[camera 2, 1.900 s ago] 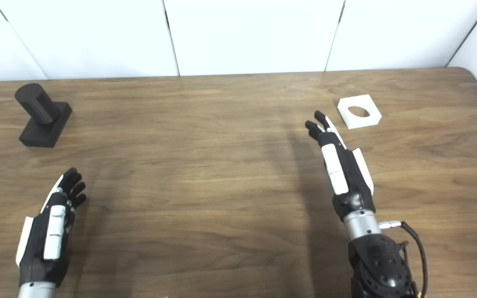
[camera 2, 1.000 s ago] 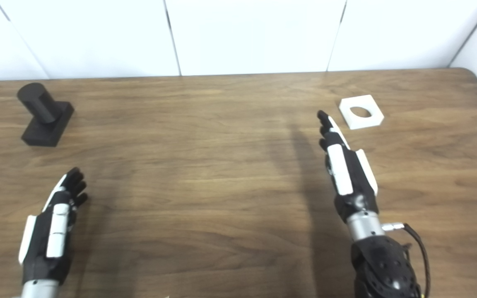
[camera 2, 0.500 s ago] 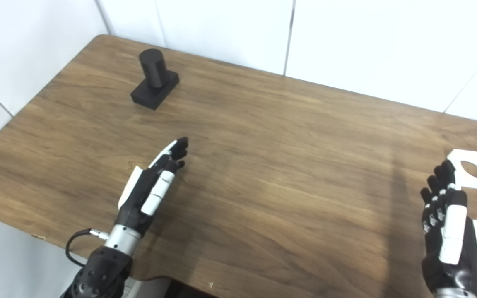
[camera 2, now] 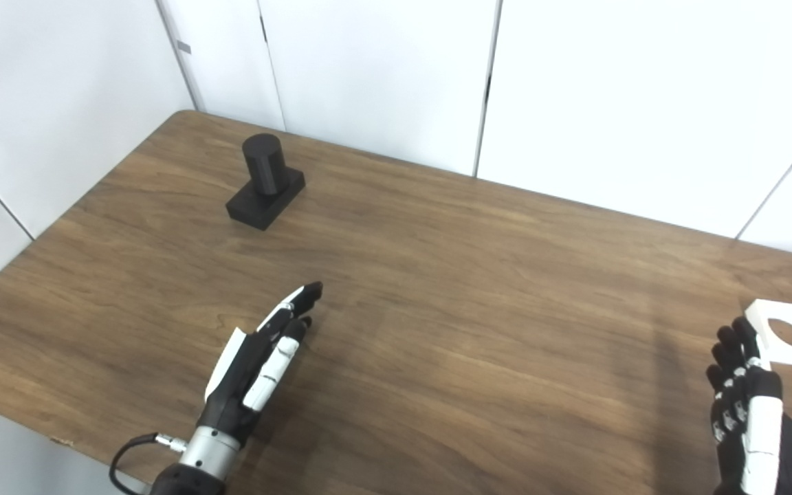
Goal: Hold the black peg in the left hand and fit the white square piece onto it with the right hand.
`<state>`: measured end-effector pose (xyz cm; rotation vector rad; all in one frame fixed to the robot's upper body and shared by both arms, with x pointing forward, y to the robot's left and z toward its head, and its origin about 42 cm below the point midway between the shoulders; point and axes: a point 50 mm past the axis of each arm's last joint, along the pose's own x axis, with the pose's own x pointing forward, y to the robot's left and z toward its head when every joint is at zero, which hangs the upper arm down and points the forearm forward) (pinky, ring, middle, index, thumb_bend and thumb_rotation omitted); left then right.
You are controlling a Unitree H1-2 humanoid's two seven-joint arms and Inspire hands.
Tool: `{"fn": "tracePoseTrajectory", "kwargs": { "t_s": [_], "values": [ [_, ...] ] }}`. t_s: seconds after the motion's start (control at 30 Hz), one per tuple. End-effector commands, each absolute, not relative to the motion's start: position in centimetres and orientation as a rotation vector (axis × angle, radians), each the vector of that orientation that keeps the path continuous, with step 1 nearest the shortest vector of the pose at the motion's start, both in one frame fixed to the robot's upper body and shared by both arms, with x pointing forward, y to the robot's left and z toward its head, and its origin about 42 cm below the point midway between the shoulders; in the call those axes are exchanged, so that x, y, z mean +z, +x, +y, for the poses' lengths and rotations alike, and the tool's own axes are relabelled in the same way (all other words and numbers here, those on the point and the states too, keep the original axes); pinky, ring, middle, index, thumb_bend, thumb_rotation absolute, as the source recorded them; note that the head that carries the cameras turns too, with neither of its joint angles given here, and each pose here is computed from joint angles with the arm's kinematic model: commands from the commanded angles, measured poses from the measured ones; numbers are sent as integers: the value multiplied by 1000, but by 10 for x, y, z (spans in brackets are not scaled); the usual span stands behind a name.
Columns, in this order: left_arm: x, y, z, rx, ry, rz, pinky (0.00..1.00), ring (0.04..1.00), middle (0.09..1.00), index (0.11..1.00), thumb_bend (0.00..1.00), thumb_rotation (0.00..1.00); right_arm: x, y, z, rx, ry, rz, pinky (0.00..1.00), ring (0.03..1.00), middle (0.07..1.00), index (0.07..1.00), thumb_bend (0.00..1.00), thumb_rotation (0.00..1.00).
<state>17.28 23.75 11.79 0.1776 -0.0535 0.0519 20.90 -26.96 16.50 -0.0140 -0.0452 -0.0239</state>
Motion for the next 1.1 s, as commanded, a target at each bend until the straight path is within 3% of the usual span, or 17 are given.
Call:
{"fn": "tracePoseTrajectory", "kwargs": {
  "t_s": [0.0, 0.3, 0.5, 0.73, 0.93, 1.07],
  "values": [
    [116, 163, 218, 87, 106, -62, 967, 976, 952, 917, 625, 911, 147, 168, -282, -47, -53, 29, 996, 973, 960, 949, 625, 1000],
    [112, 164, 220, 98, 96, -59, 964, 986, 961, 915, 637, 893, 144, 169, -282, -46, -65, 28, 969, 962, 944, 935, 669, 1000],
    [110, 165, 222, 119, 112, -79, 934, 973, 957, 917, 584, 845, 141, 169, -284, -63, -77, 28, 935, 932, 926, 921, 672, 1000],
    [123, 164, 229, 158, 192, -129, 905, 930, 928, 914, 515, 724, 137, 164, -286, -76, -53, 35, 936, 915, 899, 894, 702, 1000],
    [145, 175, 240, 215, 268, -175, 854, 910, 924, 909, 482, 679, 133, 160, -285, -79, -45, 49, 1000, 982, 943, 923, 728, 1000],
    [165, 184, 249, 276, 282, -198, 784, 886, 905, 893, 505, 534, 133, 159, -284, -73, -31, 45, 1000, 1000, 979, 952, 732, 1000]
  ]
}}
